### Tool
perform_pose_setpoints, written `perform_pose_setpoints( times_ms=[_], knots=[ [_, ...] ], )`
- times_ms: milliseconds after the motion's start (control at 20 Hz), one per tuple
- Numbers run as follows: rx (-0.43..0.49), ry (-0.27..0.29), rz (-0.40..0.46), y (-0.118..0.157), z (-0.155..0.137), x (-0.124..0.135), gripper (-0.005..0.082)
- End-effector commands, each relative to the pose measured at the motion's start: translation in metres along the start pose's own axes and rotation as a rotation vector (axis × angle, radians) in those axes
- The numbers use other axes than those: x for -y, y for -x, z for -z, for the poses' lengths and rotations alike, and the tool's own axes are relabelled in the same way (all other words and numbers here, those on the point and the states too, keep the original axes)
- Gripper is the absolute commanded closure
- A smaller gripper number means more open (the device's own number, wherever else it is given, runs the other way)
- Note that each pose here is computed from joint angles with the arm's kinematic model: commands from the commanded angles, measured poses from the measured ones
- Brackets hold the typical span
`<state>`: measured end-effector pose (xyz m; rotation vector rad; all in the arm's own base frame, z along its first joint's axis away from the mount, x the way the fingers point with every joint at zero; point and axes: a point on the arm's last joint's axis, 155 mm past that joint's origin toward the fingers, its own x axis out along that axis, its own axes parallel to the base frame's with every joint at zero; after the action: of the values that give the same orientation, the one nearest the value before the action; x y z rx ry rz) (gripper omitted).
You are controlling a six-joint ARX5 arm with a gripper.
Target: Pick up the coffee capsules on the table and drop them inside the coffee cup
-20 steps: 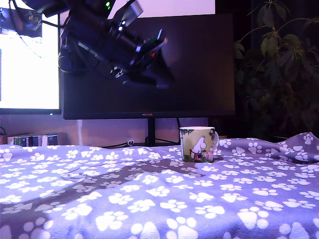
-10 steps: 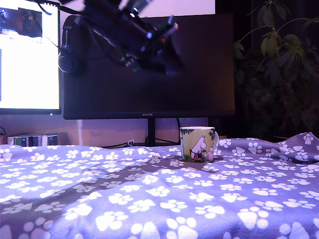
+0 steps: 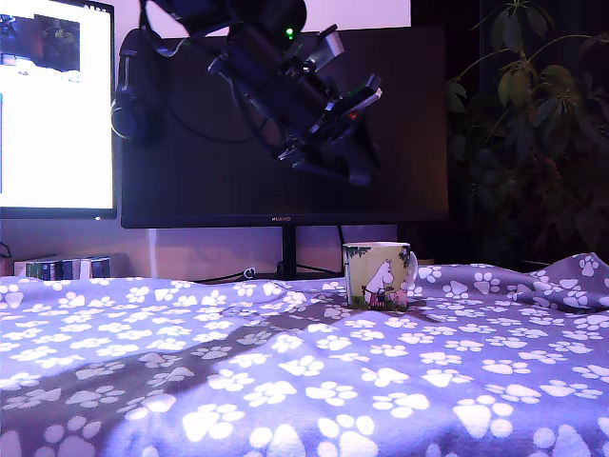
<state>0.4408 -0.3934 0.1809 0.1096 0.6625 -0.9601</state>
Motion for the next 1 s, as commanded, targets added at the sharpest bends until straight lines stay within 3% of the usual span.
perform_pose_setpoints(
  times_ms=[0, 550, 950],
  knots=[
    [-0.053, 0.012, 0.000, -0.019, 0.018, -0.005, 0.0659],
    [-0.161, 0.015, -0.071, -0.055, 0.036, -0.027, 0.0659],
    [-0.175, -0.010, -0.089, -0.057, 0.038, -0.031, 0.0659]
  ],
)
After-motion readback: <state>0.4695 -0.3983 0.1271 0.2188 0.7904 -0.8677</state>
